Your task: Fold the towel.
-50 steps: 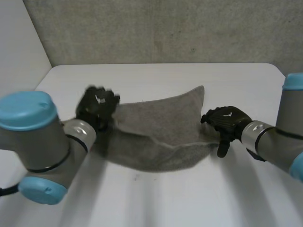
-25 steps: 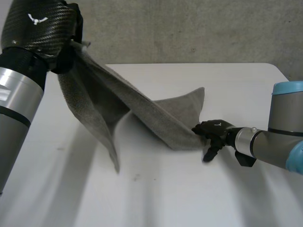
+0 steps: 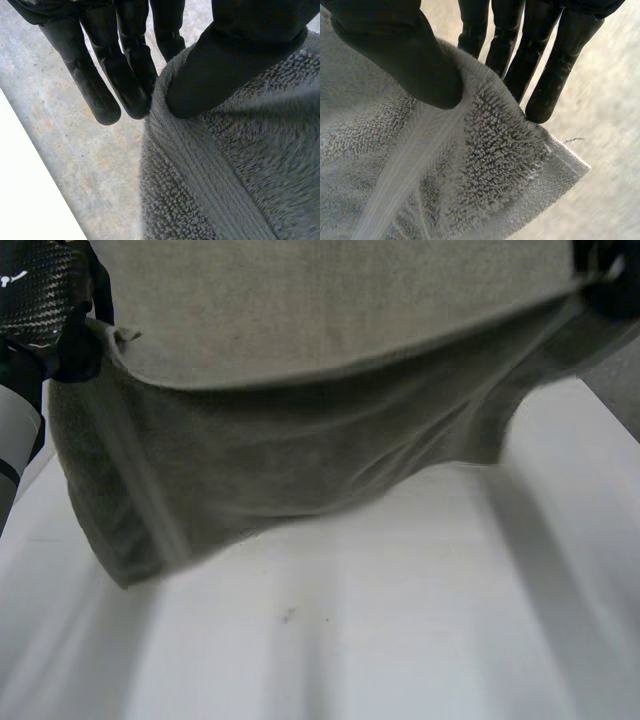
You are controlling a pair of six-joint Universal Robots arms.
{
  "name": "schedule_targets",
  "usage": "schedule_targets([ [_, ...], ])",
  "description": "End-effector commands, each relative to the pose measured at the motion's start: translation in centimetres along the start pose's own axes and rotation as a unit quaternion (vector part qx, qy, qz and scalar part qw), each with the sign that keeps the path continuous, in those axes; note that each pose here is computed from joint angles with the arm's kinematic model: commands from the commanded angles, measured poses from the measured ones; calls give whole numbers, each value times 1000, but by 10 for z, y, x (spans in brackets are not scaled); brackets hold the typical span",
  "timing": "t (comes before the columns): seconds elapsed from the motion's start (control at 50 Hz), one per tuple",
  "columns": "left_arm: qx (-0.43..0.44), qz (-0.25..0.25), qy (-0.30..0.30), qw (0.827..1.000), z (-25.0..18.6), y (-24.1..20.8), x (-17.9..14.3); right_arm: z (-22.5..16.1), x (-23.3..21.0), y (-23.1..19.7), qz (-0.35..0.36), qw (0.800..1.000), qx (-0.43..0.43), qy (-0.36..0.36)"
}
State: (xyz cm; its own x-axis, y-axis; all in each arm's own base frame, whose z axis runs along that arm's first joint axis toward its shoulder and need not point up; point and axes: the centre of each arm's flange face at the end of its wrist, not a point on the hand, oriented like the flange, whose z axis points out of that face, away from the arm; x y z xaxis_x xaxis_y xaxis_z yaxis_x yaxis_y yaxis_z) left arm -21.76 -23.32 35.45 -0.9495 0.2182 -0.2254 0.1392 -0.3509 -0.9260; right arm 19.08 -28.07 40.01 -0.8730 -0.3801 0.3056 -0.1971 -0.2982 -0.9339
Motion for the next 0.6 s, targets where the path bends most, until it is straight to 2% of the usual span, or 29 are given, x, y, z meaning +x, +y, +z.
schedule_targets([
  [0.02, -40, 7, -5, 999, 3, 14, -6, -14, -8, 8, -66, 992, -102, -45],
  [0.04, -64, 8, -3, 998, 4, 22, -7, -12, -19, 25, -92, 983, -143, -74],
  [0.06, -94, 9, 1, 996, 6, 33, -6, -12, -19, 25, -92, 983, -143, -74],
  [0.1, -127, 10, 8, 992, 8, 47, -4, -7, -41, 56, -128, 962, -204, -126],
  [0.18, -195, 12, 26, 980, 12, 75, 3, -3, -52, 82, -136, 949, -252, -133],
  [0.22, -260, 15, 44, 965, 16, 105, 11, -1, -57, 95, -136, 943, -272, -137],
  [0.24, -260, 15, 44, 965, 16, 105, 11, 2, -62, 110, -137, 936, -292, -143],
  [0.28, -309, 18, 54, 949, 22, 134, 17, 5, -67, 124, -139, 928, -308, -154],
  [0.34, -320, 17, 58, 946, 28, 145, 20, 13, -73, 144, -156, 919, -322, -169],
  [0.4, -321, 19, 61, 945, 42, 160, 24, 28, -79, 155, -167, 920, -312, -171],
  [0.46, -293, 21, 57, 954, 64, 166, 26, 54, -79, 157, -180, 935, -272, -140],
  [0.48, -258, 22, 49, 965, 80, 162, 26, 70, -75, 153, -191, 946, -239, -110],
  [0.5, -208, 22, 38, 977, 97, 156, 25, 70, -75, 153, -191, 946, -238, -109],
  [0.52, -208, 22, 38, 977, 97, 156, 25, 86, -69, 143, -203, 956, -198, -74],
  [0.54, -143, 23, 23, 989, 116, 144, 23, 86, -69, 143, -203, 956, -197, -73],
  [0.56, -142, 23, 23, 989, 116, 143, 23, 104, -61, 126, -216, 966, -141, -26],
  [0.58, -71, 23, 8, 997, 132, 129, 20, 118, -53, 107, -231, 970, -80, 19],
  [0.6, 7, 22, -10, 1000, 147, 112, 15, 118, -52, 107, -231, 970, -79, 20],
])
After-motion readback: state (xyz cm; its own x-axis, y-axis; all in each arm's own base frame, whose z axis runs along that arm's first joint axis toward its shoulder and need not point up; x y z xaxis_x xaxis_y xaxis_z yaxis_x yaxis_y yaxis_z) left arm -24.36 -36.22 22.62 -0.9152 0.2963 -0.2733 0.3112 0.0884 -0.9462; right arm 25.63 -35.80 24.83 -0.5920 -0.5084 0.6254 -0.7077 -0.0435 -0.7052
